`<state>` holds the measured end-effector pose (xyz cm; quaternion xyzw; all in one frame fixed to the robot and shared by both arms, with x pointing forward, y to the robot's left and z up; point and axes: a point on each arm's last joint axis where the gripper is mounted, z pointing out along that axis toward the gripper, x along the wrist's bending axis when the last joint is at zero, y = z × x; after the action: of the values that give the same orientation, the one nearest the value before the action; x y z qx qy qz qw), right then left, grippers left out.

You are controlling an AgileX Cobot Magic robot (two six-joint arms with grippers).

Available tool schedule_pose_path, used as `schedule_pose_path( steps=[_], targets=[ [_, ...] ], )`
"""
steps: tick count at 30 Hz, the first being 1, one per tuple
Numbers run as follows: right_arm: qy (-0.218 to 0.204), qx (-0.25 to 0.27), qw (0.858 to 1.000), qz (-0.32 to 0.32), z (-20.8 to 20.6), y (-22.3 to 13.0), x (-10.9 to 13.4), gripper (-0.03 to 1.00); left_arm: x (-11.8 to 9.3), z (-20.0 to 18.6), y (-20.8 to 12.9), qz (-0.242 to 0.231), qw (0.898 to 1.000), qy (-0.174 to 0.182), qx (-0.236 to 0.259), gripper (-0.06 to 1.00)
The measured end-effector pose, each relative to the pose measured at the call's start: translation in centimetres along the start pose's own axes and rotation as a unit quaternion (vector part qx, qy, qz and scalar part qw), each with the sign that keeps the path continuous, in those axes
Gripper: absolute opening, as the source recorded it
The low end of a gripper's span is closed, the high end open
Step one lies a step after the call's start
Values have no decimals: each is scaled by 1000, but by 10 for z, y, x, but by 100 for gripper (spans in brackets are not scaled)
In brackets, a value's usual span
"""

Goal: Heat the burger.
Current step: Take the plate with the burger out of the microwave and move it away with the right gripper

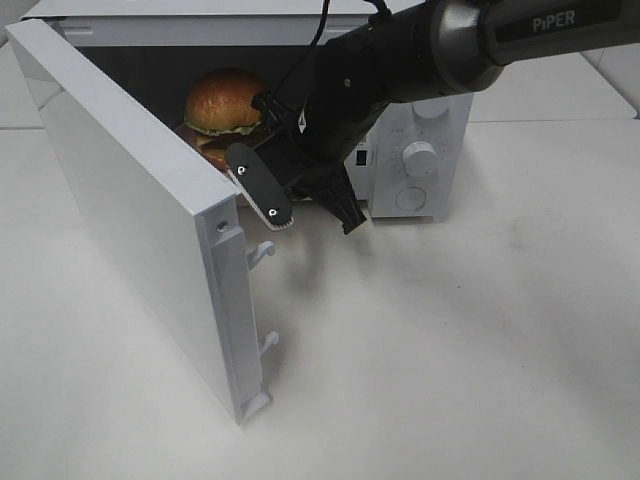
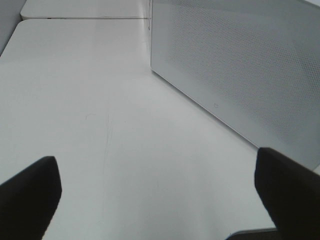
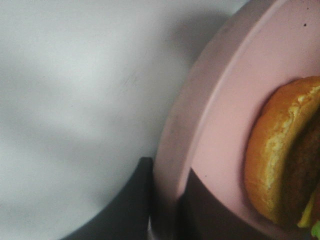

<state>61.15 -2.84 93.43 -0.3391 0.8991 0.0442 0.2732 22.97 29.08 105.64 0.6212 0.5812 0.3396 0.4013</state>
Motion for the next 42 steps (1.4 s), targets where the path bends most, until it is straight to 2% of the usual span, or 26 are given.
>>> schedule_pose_path(
  steps=[14, 32, 37, 42],
  targets=[
    [10, -5, 997, -73, -34, 1, 28, 10, 0, 0, 0, 0, 1000, 0, 0, 99],
    [0, -11, 996, -84, -78, 4, 67, 10, 0, 0, 0, 0, 1000, 0, 0, 99],
    [-21, -10, 996, -84, -93, 4, 77, 10, 0, 0, 0, 0, 1000, 0, 0, 99],
    [-24, -9, 996, -83, -107, 5, 90, 10, 0, 0, 0, 0, 1000, 0, 0, 99]
  ],
)
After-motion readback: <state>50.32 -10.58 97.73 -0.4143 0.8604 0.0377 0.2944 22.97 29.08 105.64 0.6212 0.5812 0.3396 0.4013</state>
